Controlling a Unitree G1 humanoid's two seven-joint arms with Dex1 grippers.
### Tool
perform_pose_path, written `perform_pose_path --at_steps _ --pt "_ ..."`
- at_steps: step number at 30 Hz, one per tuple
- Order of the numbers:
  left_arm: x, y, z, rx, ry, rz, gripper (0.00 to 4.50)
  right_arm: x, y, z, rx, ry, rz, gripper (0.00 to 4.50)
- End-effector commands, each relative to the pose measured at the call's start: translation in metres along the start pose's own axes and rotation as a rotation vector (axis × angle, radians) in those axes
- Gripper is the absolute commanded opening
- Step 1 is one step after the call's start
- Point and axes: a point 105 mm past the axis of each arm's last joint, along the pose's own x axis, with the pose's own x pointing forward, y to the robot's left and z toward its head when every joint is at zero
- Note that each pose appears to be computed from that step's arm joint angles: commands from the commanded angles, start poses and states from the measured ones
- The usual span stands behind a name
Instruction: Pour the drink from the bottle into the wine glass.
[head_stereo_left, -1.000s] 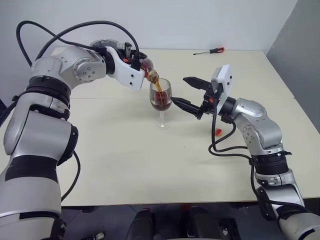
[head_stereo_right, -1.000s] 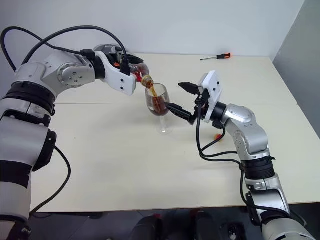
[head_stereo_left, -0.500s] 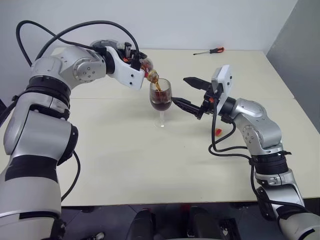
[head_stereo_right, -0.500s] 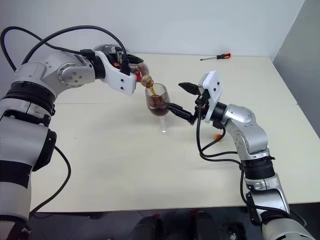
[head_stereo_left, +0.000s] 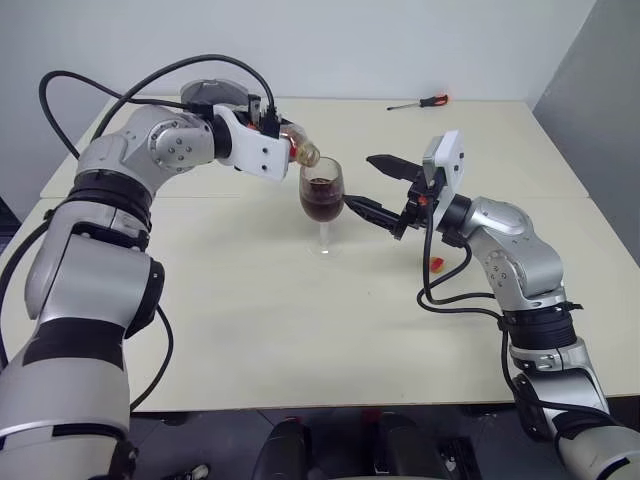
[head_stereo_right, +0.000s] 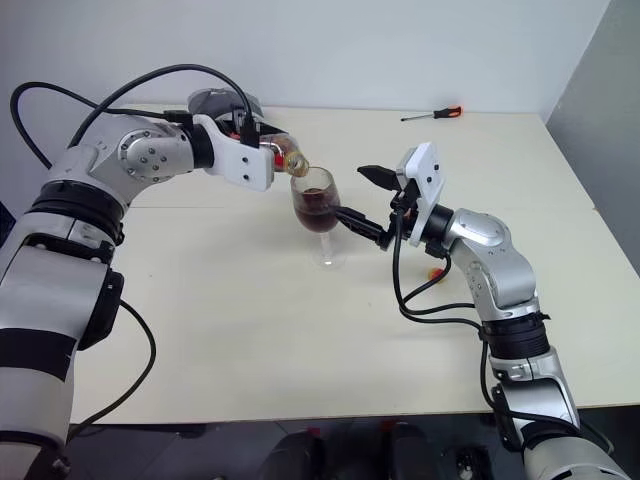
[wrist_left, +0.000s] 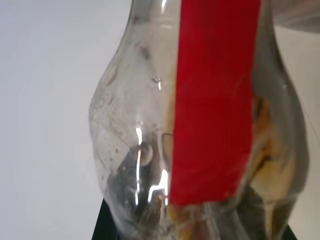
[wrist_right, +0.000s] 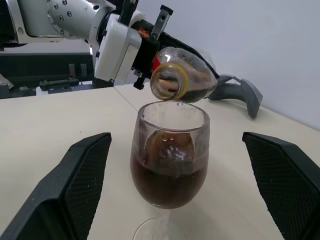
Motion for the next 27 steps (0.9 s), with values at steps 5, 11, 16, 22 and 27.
perform_pose_path --at_steps 5,11,16,22,27 --pt "-0.006 0.023 0.002 -0.107 -0.024 0.099 1.02 -0.001 0.001 0.012 -0.042 -0.034 0.011 4.5" --pt "-0.01 0.034 -0.007 -0.389 -0.043 0.191 1.02 -0.002 0.002 0.014 -0.044 -0.034 0.023 4.5" --pt "-0.014 0.028 -0.009 -0.667 -0.104 0.247 1.02 -0.008 0.012 0.016 -0.012 -0.036 0.073 4.5" --pt "-0.03 0.01 -0.009 -0.9 -0.085 0.365 1.02 -0.026 0.036 0.018 0.068 -0.039 0.163 4.5" --pt "-0.058 -0.012 -0.02 -1.093 0.023 0.563 1.02 -0.039 0.054 0.01 0.119 -0.019 0.181 4.5"
